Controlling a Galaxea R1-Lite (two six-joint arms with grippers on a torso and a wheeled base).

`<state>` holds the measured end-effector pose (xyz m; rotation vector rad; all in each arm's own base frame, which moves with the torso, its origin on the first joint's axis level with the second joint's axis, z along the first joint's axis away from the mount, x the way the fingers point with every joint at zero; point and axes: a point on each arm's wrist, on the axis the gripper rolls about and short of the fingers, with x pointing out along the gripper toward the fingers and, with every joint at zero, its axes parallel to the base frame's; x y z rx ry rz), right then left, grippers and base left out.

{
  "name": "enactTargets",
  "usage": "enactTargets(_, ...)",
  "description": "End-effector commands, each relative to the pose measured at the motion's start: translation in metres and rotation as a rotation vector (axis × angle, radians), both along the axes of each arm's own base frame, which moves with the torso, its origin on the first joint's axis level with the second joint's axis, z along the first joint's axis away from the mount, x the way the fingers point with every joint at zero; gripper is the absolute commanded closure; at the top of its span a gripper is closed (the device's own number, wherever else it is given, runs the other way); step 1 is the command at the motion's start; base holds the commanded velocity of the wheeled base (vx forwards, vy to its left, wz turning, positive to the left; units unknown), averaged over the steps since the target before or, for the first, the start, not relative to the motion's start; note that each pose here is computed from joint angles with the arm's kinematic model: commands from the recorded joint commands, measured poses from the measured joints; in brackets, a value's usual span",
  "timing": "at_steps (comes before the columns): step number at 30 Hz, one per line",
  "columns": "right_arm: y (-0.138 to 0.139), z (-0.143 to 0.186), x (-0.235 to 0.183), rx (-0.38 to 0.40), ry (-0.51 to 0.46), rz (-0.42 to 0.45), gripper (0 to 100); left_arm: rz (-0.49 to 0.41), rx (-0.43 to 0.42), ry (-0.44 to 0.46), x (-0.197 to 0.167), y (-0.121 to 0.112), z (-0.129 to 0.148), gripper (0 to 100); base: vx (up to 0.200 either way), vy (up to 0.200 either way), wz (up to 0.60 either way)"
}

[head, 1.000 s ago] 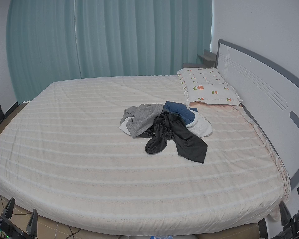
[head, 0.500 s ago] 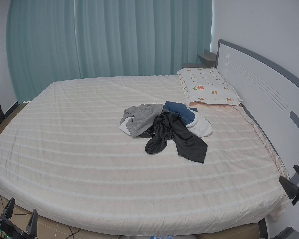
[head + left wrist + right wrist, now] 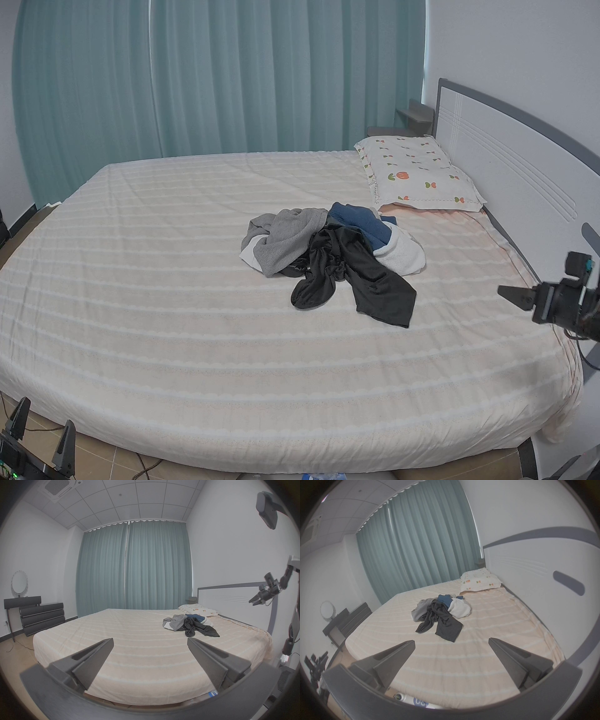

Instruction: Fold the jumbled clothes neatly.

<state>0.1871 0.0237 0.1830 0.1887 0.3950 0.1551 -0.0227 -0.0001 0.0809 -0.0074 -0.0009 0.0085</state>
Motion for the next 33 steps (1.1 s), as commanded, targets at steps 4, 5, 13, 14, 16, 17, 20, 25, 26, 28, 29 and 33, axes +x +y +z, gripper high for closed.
enactTargets(4,0.077,-0.168,0.23,0.181,0.272,-0.1,0,0.001,0.0,0.007,0.0,0.0,-0.005,0,0.0,0.0,0.0)
enactTargets(5,0.078,-0.172,0.234,0.183,0.274,-0.102,0,0.001,0.0,0.007,0.0,0.0,-0.005,0,0.0,0.0,0.0)
enactTargets(13,0.081,-0.195,0.259,0.227,0.269,-0.131,0,0.001,0.0,0.007,0.0,0.0,-0.005,0,0.0,0.0,0.0)
enactTargets(14,0.081,-0.196,0.259,0.226,0.274,-0.131,0,0.001,0.0,0.007,0.0,0.0,-0.005,0,0.0,0.0,0.0)
enactTargets(16,0.084,-0.199,0.26,0.221,0.286,-0.127,0,0.001,0.0,0.007,0.0,0.0,-0.005,0,0.0,0.0,0.0)
enactTargets(17,0.084,-0.199,0.26,0.222,0.288,-0.128,0,0.001,0.0,0.007,0.0,0.0,-0.005,0,0.0,0.0,0.0)
enactTargets(20,0.093,-0.206,0.258,0.216,0.305,-0.111,0,0.001,0.0,0.007,0.0,0.0,-0.005,0,0.0,0.0,0.0)
enactTargets(25,0.094,-0.209,0.259,0.216,0.308,-0.109,0,0.001,0.0,0.007,0.0,0.0,-0.005,0,0.0,0.0,0.0)
enactTargets(26,0.094,-0.209,0.259,0.216,0.308,-0.109,0,0.001,0.0,0.007,0.0,0.0,-0.005,0,0.0,0.0,0.0)
enactTargets(28,0.094,-0.21,0.259,0.216,0.307,-0.109,0,0.001,0.0,0.007,0.0,0.0,-0.005,0,0.0,0.0,0.0)
enactTargets(29,0.095,-0.21,0.26,0.217,0.304,-0.109,0,0.001,0.0,0.007,0.0,0.0,-0.005,0,0.0,0.0,0.0)
enactTargets(33,0.096,-0.212,0.264,0.226,0.295,-0.112,0,0.001,0.0,0.007,0.0,0.0,-0.005,0,0.0,0.0,0.0)
